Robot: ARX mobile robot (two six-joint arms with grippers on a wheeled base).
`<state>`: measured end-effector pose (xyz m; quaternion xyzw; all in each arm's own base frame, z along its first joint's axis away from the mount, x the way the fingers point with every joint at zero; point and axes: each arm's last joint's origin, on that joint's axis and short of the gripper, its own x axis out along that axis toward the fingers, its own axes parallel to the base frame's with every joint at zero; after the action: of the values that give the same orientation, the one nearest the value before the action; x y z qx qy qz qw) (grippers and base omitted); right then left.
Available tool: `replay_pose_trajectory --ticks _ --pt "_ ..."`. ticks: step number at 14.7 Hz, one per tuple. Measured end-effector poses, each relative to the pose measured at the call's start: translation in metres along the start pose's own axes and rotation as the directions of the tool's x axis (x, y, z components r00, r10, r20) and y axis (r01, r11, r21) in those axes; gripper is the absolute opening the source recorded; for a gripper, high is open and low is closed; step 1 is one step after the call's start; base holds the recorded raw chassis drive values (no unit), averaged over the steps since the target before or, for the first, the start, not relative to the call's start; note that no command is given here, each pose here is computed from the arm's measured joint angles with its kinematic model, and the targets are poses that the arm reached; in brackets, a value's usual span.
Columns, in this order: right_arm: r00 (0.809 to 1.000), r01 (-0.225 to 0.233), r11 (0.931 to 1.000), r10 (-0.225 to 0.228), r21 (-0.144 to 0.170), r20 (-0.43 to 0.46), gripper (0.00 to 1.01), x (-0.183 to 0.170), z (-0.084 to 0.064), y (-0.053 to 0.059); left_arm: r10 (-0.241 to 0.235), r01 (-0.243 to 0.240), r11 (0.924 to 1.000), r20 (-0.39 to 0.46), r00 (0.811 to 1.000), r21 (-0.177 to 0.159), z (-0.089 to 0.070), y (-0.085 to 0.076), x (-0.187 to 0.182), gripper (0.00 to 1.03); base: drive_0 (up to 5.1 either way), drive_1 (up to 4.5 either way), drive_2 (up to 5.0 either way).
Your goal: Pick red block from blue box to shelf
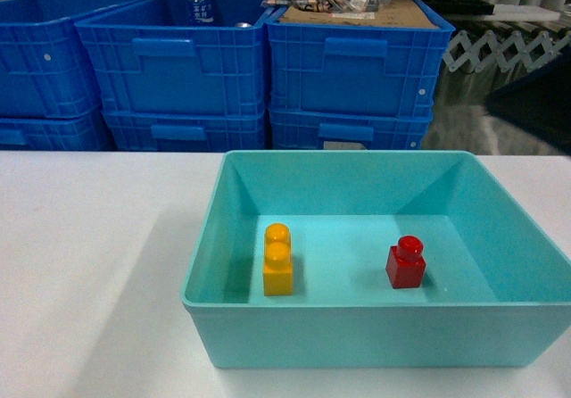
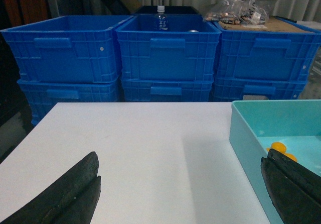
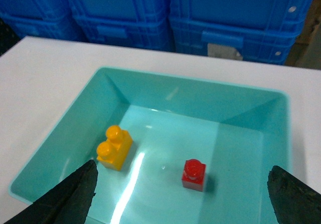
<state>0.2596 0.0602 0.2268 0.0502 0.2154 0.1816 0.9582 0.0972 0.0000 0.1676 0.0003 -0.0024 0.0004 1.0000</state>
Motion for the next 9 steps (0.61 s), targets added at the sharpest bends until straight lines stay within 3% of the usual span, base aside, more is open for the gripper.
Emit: replay_pose_trajectory --ticks 1,2,4,6,8,9 --pt "0.997 0.016 0.9976 -0.021 -0.067 -0.068 0.98 0.055 0.014 0.025 0.0 0.0 1.0 0.0 1.0 0.0 0.0 0.0 0.0 0.98 0.0 0.0 0.0" --pt "0.979 0.105 0.9802 -0.132 -0.168 -0.154 0.98 0.094 -0.004 0.035 0.0 0.0 1.0 0.0 1.0 0.0 0.0 0.0 0.0 0.98 0.0 0.0 0.0" --pt "0.957 0.114 0.9787 -0.154 -0.171 -0.247 0.98 0.114 -0.017 0.032 0.0 0.0 1.0 0.0 1.0 0.0 0.0 0.0 0.0 0.98 0.0 0.0 0.0" --pt "0.956 0.135 0.9786 -0.17 -0.156 -0.241 0.98 0.128 -0.012 0.029 0.0 0.0 1.0 0.0 1.0 0.0 0.0 0.0 0.0 0.98 0.0 0.0 0.0" --pt "0.955 0.171 0.9773 -0.195 -0.125 -0.222 0.98 0.137 -0.006 0.016 0.0 0.0 1.0 0.0 1.0 0.0 0.0 0.0 0.0 0.98 0.0 0.0 0.0" --pt "0.946 0.194 0.9743 -0.217 -0.114 -0.239 0.98 0.143 -0.009 0.007 0.0 0.0 1.0 0.0 1.0 0.0 0.0 0.0 0.0 0.98 0.0 0.0 0.0"
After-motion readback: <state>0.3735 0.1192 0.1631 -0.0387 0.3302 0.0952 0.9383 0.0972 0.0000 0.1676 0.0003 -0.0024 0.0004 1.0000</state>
